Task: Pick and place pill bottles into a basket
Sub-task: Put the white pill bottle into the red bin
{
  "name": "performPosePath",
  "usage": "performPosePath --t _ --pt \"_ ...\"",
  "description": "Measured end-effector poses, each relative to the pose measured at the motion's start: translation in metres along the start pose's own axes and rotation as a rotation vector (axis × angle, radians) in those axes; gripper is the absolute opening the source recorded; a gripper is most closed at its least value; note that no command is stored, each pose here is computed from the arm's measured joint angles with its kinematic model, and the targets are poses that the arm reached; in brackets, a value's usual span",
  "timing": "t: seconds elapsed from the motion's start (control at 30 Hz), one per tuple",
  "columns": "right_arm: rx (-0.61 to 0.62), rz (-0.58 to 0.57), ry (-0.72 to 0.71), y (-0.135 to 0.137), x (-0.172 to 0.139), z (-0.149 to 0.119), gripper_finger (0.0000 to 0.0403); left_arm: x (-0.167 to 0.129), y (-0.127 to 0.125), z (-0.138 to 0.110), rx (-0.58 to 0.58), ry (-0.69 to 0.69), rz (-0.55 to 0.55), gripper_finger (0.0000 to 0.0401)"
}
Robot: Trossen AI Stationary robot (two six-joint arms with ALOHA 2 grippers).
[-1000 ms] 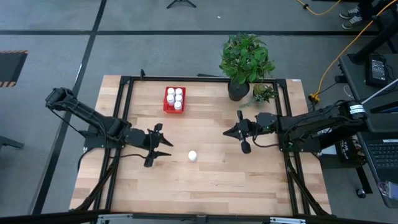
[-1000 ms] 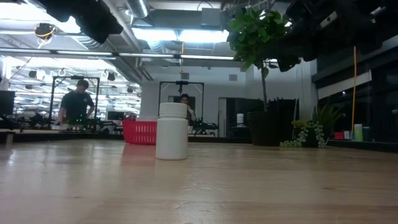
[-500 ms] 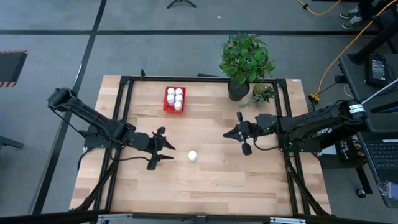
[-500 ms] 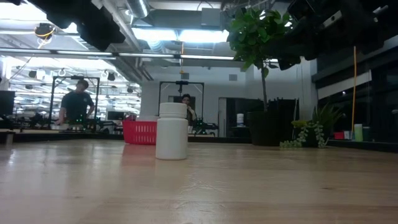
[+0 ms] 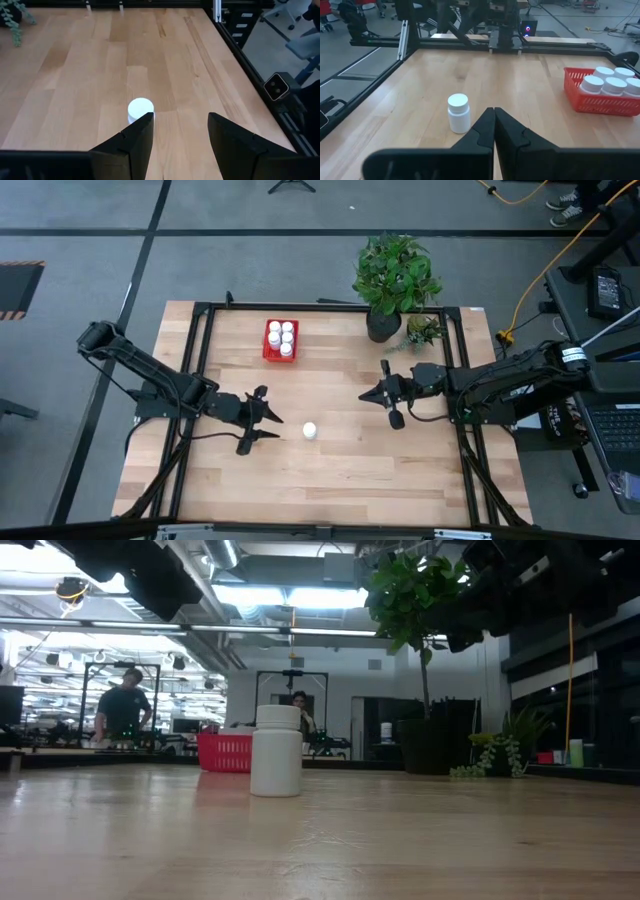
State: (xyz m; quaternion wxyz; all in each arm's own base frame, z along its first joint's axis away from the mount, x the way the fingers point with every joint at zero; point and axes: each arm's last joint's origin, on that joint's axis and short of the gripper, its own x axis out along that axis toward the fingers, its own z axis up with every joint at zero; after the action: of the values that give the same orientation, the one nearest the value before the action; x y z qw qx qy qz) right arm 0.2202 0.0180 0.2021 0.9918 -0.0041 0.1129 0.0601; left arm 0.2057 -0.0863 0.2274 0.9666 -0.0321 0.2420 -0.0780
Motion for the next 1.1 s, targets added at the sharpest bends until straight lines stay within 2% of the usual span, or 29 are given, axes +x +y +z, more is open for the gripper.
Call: performPosePath --t 0.47,0.73,1.1 --pt "0.001 0.000 0.004 0.0000 0.0000 -0.0004 0.0010 0.0000 0.0001 0.0000 0.001 -0.001 0.003 0.0180" --pt "0.001 0.000 0.004 0.0000 0.0000 -0.0004 0.0010 -0.0003 0.0032 0.0007 0.000 -0.025 0.110 0.0180" --pt "0.004 0.000 0.004 0.0000 0.0000 -0.0004 0.0010 -0.0003 0.0034 0.0007 0.001 -0.026 0.117 0.0180"
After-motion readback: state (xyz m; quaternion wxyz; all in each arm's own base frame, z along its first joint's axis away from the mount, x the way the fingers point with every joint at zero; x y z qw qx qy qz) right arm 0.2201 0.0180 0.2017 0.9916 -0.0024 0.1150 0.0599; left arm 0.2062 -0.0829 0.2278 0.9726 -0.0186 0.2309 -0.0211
